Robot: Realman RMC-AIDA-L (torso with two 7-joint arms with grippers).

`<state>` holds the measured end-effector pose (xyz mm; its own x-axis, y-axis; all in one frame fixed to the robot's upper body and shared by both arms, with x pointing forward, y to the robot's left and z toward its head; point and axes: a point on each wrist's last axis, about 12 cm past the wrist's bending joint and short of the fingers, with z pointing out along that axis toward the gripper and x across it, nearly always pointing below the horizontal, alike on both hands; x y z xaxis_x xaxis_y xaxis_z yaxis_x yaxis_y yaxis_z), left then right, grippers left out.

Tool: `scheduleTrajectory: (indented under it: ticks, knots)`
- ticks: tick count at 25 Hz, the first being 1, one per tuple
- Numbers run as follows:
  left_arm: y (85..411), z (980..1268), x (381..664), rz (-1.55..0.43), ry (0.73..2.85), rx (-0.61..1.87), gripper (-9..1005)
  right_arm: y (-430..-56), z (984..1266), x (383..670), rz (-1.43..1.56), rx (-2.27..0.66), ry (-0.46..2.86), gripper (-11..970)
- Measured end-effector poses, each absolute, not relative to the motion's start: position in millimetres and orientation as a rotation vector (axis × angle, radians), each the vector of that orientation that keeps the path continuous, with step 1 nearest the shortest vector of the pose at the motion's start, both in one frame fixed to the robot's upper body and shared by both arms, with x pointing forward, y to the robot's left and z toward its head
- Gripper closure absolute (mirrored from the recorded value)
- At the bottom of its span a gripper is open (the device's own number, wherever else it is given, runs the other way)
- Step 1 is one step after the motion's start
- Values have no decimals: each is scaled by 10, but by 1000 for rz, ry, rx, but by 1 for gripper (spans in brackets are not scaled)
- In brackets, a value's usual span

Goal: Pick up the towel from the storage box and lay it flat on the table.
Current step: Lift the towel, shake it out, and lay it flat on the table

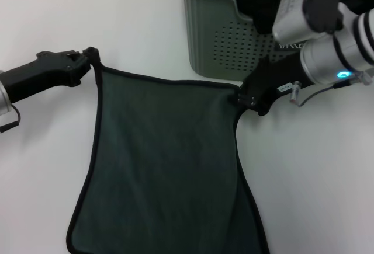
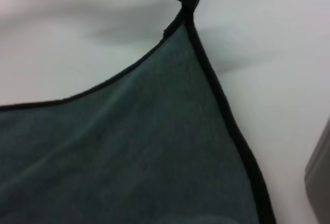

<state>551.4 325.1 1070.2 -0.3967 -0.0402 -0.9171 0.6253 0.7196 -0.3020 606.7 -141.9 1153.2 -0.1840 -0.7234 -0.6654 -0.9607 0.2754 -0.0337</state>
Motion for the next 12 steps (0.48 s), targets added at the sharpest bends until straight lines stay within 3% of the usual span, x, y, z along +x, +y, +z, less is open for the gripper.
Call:
scheduleTrajectory:
  ticks: [12]
  knots:
    - [3278, 10689, 5509, -760, 1855, 444, 963, -1197, 11548, 5986, 305, -1629, 1880, 918]
